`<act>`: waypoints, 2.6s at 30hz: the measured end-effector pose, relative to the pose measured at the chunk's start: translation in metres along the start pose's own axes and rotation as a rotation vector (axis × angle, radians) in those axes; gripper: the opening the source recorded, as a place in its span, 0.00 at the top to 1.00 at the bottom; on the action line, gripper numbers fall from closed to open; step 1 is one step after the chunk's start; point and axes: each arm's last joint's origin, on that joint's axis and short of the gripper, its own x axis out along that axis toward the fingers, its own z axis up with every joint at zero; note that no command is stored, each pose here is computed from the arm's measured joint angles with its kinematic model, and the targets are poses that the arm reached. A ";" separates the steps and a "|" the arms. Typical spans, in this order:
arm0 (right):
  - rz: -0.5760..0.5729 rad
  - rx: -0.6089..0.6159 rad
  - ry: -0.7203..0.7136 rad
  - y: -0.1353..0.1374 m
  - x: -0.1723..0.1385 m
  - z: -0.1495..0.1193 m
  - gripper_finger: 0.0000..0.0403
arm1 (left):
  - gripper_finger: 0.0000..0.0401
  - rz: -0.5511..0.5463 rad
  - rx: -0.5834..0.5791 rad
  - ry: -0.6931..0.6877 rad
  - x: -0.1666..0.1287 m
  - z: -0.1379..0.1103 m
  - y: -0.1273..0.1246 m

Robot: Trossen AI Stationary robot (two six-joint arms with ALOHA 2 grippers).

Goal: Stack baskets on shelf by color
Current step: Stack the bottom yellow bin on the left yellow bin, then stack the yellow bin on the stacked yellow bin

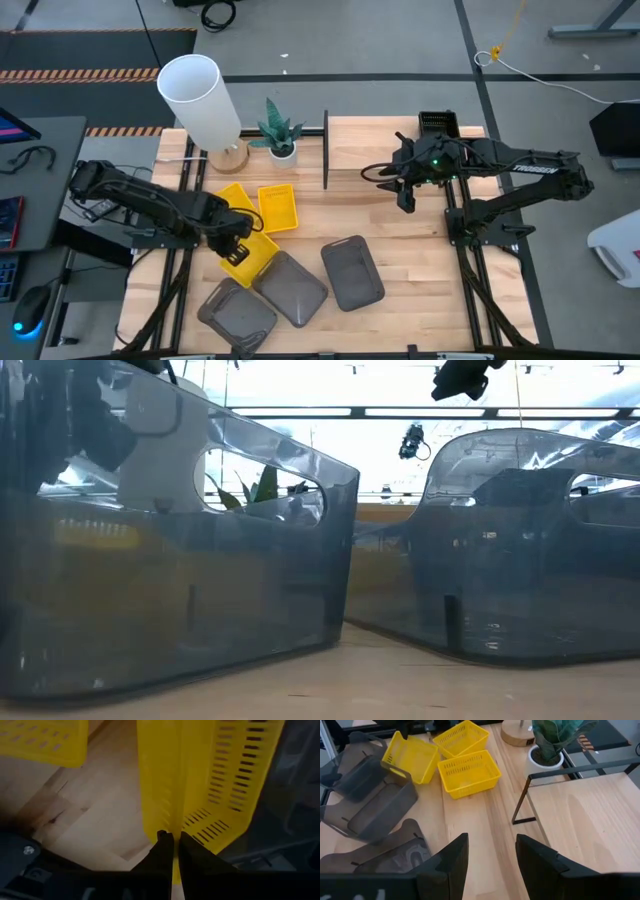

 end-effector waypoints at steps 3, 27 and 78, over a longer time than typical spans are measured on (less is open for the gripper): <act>0.000 -0.001 0.000 0.000 0.000 0.000 0.58 | 0.96 0.038 -0.008 -0.014 -0.011 -0.001 -0.001; 0.030 -0.019 -0.011 0.001 0.000 0.001 0.58 | 0.97 0.091 -0.311 -0.271 -0.092 -0.005 0.005; 0.157 -0.123 -0.008 0.005 0.000 0.001 0.58 | 0.63 -0.112 -0.772 -0.491 -0.023 -0.028 0.037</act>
